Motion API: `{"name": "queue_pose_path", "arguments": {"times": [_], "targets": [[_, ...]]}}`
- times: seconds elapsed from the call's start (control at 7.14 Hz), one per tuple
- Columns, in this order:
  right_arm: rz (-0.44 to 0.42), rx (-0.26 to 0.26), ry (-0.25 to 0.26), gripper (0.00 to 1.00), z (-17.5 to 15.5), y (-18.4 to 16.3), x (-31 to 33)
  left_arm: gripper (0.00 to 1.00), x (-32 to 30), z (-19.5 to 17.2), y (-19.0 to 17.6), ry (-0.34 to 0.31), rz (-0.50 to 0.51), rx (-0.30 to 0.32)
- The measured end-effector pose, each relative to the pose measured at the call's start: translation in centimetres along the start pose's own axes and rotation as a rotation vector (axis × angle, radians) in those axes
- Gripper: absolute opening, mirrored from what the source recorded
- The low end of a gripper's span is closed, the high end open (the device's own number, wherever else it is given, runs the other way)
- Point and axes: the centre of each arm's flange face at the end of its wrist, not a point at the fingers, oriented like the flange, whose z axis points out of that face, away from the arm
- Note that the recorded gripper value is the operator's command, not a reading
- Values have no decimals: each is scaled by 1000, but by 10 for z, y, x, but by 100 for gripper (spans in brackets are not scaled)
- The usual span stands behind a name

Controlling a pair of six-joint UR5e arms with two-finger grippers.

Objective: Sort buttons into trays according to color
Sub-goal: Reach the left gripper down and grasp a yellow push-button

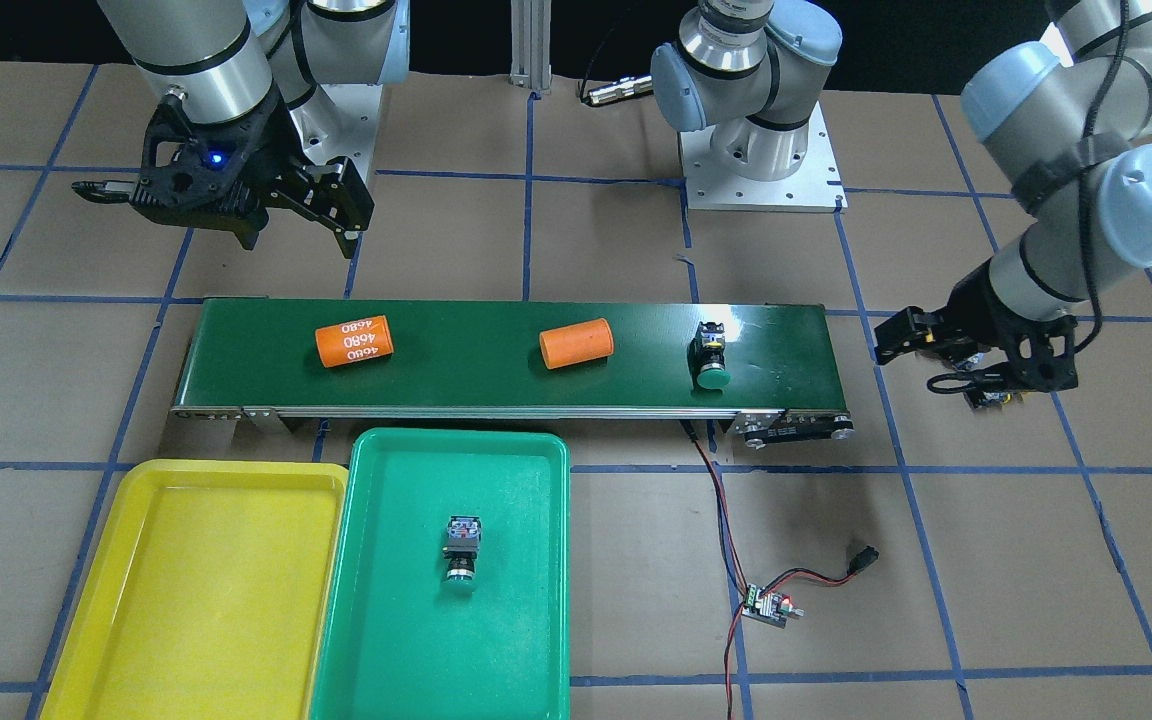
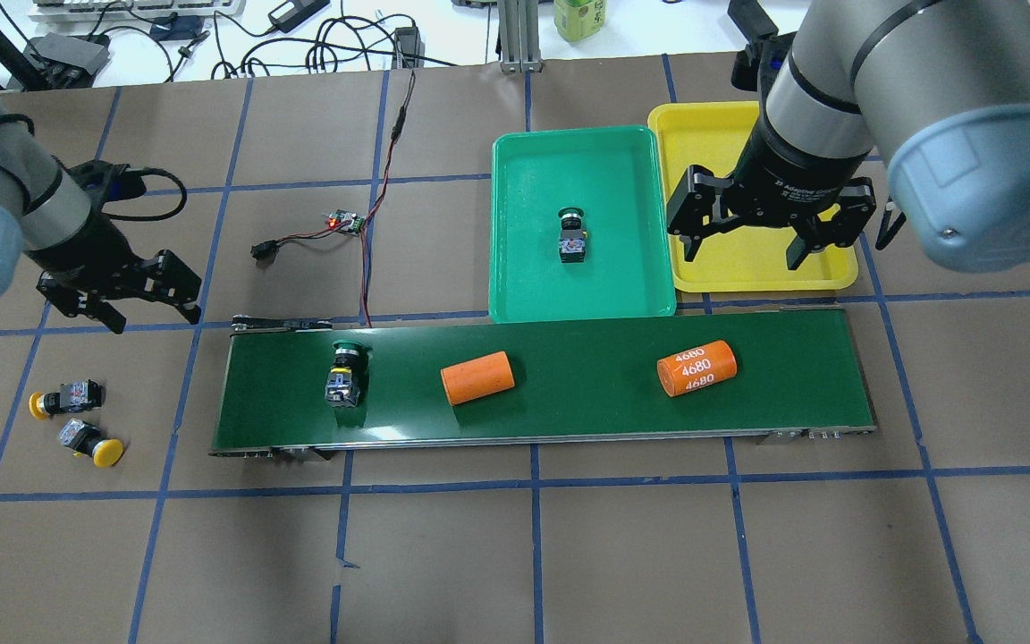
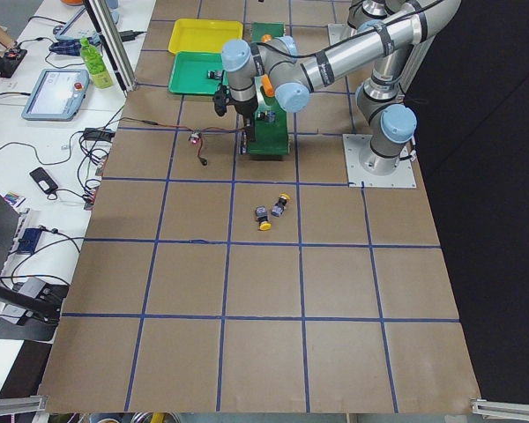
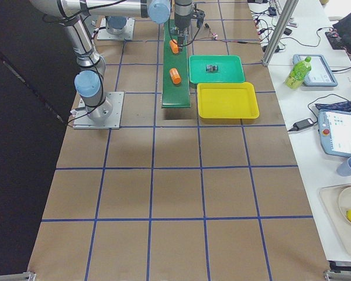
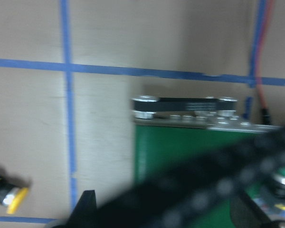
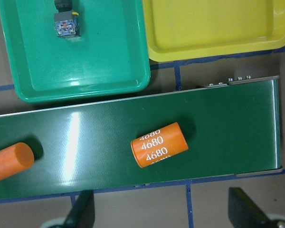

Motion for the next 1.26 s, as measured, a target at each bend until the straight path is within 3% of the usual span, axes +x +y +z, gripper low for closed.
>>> {"name": "queue_pose_path", "arguments": {"times": [0.42, 0.7, 0.98, 1.26], "targets": [[3, 2, 49, 100, -10, 6, 15, 100, -113, 51, 10, 18, -16, 14], [4, 6, 66, 100, -12, 10, 16, 100, -138, 76, 13, -16, -55, 68], [5, 3, 68, 100, -10, 11, 16, 100, -163, 92, 15, -14, -159, 72], [4, 6, 68, 100, -10, 12, 14, 100, -177, 104, 15, -17, -194, 52]]}}
